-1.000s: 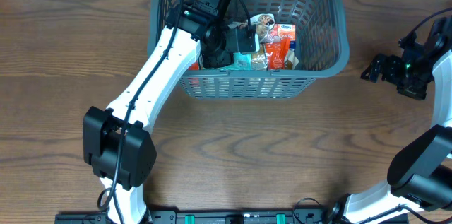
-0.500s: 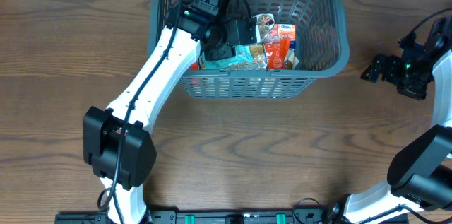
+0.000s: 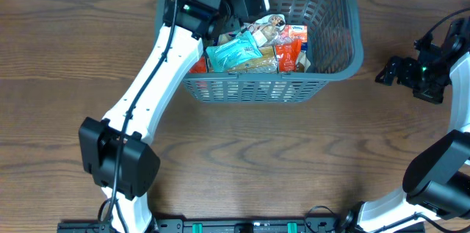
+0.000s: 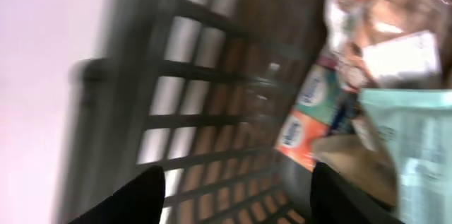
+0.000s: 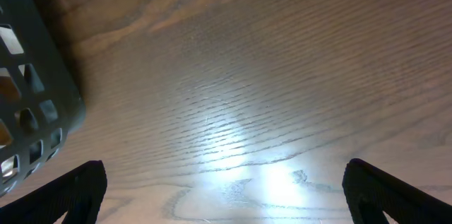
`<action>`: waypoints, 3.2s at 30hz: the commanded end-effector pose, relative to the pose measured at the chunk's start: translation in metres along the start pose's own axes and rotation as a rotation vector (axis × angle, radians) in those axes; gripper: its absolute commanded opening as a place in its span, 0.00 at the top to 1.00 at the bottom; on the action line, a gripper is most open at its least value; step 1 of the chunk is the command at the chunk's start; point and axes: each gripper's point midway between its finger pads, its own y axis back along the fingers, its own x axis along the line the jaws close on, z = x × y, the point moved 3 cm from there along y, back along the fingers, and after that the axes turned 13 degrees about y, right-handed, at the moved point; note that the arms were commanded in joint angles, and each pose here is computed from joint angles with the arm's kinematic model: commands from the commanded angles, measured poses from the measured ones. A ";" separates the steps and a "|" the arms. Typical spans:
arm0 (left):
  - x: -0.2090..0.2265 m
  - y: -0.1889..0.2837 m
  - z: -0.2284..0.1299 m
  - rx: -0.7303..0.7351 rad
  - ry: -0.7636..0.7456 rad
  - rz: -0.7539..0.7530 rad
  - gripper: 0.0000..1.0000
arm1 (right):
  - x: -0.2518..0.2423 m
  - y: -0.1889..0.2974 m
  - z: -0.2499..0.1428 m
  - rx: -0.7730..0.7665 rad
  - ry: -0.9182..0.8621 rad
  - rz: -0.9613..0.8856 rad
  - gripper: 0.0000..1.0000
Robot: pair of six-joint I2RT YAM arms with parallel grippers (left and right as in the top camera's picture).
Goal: Pack container
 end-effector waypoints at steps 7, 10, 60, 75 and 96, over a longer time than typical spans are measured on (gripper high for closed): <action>0.081 0.092 0.006 -0.119 0.347 0.276 0.34 | -0.002 -0.002 0.005 -0.022 0.016 0.001 0.01; 0.109 0.118 -0.011 -0.134 0.498 0.356 0.33 | -0.004 -0.001 0.012 -0.056 0.022 -0.010 0.01; 0.042 0.198 -0.253 -0.207 1.295 0.610 0.20 | 0.069 0.096 -0.030 -0.715 0.102 -0.386 0.01; -0.041 0.268 -0.248 -0.365 1.272 0.540 0.20 | 0.111 0.073 -0.144 -0.795 0.172 -0.194 0.01; -0.070 0.268 -0.262 -0.263 1.299 0.501 0.19 | 0.105 0.071 -0.150 -0.788 0.121 -0.240 0.01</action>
